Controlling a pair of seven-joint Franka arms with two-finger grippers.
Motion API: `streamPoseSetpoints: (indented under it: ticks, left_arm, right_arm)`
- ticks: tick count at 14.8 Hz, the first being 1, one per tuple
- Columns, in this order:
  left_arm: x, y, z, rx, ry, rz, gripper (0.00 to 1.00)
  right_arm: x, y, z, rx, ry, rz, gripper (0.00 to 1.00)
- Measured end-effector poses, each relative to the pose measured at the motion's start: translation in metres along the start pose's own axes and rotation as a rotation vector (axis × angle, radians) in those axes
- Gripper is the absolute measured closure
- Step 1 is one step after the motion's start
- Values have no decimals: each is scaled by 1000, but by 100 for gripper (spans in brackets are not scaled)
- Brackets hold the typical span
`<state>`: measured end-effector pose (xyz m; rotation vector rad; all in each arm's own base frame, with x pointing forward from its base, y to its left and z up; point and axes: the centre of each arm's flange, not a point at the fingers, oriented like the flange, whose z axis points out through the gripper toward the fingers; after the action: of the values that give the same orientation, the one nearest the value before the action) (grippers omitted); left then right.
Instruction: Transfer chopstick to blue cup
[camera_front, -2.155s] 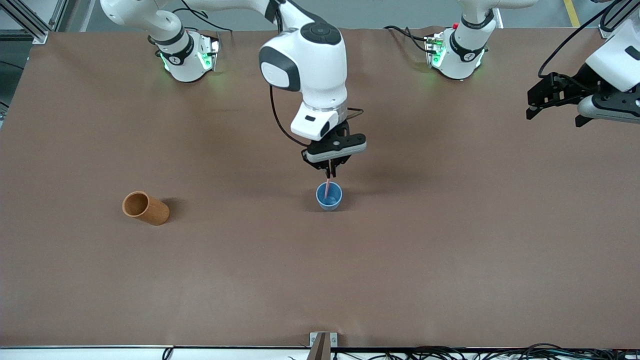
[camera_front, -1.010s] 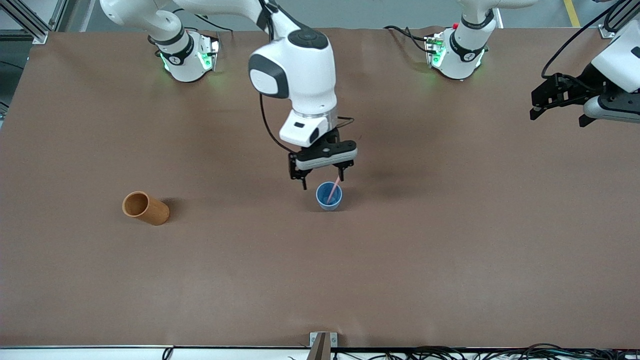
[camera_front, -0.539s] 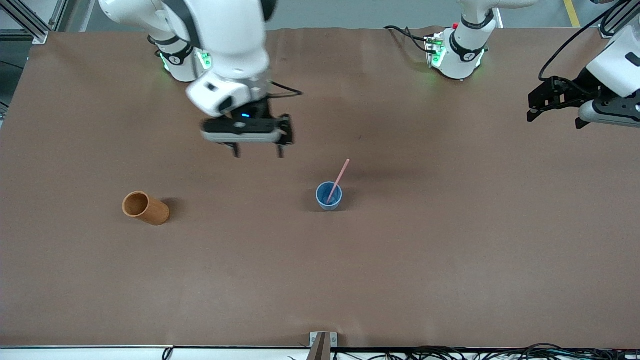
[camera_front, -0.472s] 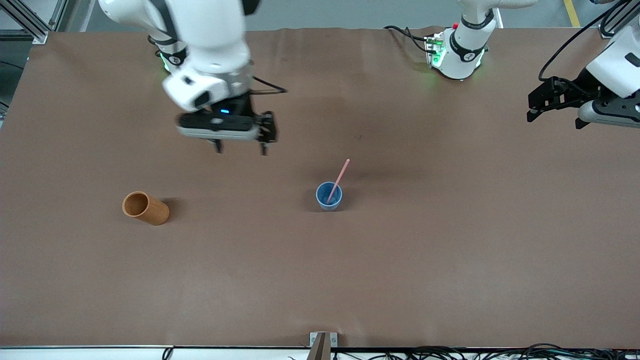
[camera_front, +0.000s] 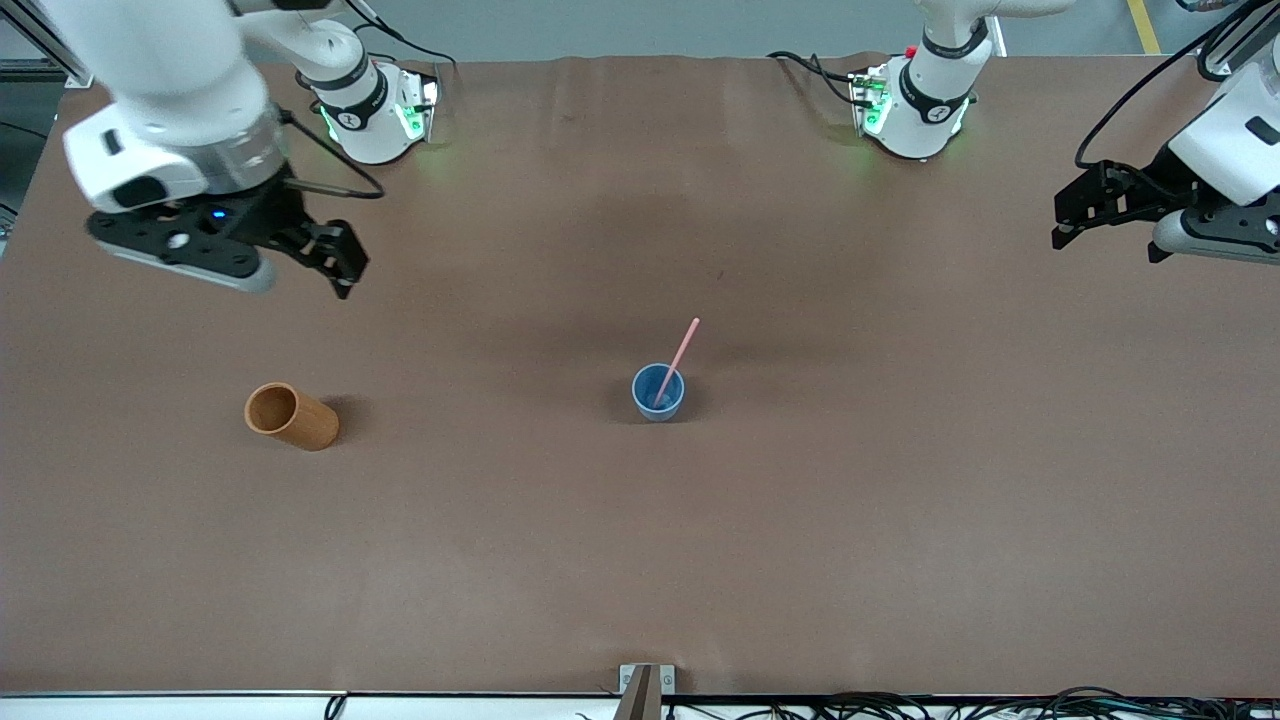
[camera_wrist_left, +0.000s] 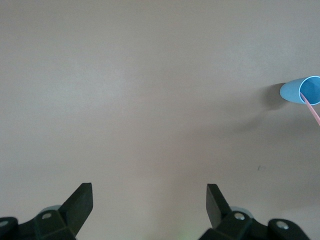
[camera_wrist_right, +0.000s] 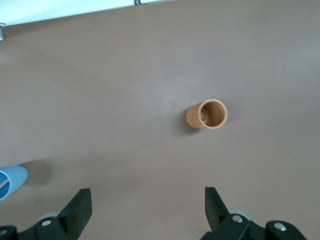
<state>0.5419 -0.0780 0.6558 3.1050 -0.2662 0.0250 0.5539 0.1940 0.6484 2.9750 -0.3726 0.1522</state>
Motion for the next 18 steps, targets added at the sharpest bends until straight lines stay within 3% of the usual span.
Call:
streamPoseSetpoints:
  ticks: [3, 9, 16, 18]
  left_arm:
    - [2, -2, 3, 0, -5, -3, 0]
    - [3, -3, 2, 0, -1, -5, 0]
    - [5, -2, 4, -1, -4, -4, 0]
    - [5, -3, 4, -1, -3, -5, 0]
  right_arm:
    - [12, 57, 5, 16, -38, 27, 0]
    - [20, 163, 22, 70, -94, -76, 0]
    - [38, 194, 10, 89, -29, -148, 0]
    - [41, 193, 7, 88, -35, -155, 0]
